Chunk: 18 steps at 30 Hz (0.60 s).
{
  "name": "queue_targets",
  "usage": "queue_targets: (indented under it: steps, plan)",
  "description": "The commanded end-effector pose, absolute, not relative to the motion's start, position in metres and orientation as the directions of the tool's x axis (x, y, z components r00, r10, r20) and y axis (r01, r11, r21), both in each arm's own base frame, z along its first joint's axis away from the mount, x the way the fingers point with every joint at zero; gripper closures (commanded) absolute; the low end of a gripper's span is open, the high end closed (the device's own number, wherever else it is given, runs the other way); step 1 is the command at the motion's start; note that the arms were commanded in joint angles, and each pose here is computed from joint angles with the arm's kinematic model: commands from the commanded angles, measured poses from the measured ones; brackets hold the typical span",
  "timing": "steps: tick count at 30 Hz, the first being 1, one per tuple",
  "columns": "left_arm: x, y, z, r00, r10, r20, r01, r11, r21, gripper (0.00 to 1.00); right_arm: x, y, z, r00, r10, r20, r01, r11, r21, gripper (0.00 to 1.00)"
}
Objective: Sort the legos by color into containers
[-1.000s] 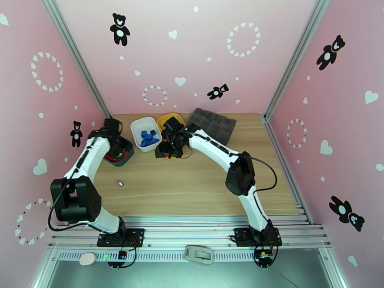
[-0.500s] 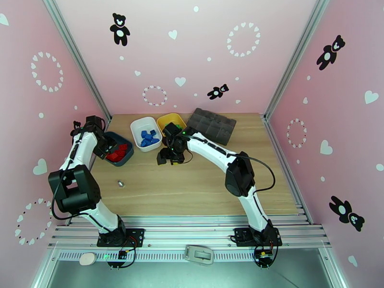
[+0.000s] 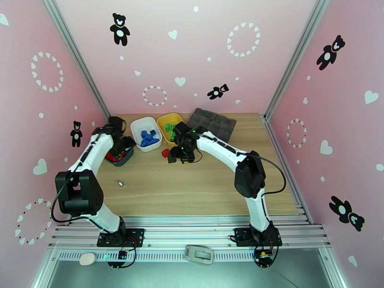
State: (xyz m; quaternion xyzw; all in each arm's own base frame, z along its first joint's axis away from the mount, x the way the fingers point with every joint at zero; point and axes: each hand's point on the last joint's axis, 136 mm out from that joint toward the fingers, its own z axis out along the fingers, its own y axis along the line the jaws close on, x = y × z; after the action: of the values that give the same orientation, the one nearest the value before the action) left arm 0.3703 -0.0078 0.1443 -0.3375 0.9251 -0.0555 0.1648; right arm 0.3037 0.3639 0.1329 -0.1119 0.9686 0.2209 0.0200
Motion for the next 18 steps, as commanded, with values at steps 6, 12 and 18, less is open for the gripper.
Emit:
queue_targets:
  steps: [6, 12, 18]
  plan:
    - [0.363, -0.091, 0.138, -0.825, -0.481, -0.297, -0.443, 0.876, -0.190, 0.20, 0.308, 0.322, 0.143, -0.983, -0.142, -0.119, -0.179, 0.896, 0.407, 0.31]
    - [0.371, -0.127, 0.111, -0.883, -0.388, -0.264, -0.366, 0.921, -0.132, 0.19, 0.303, 0.295, 0.138, -0.989, -0.104, -0.105, -0.137, 0.908, 0.396, 0.31]
    - [0.388, -0.141, 0.093, -0.899, -0.362, -0.247, -0.344, 0.932, -0.114, 0.18, 0.295, 0.279, 0.134, -0.992, -0.082, -0.097, -0.114, 0.916, 0.384, 0.31]
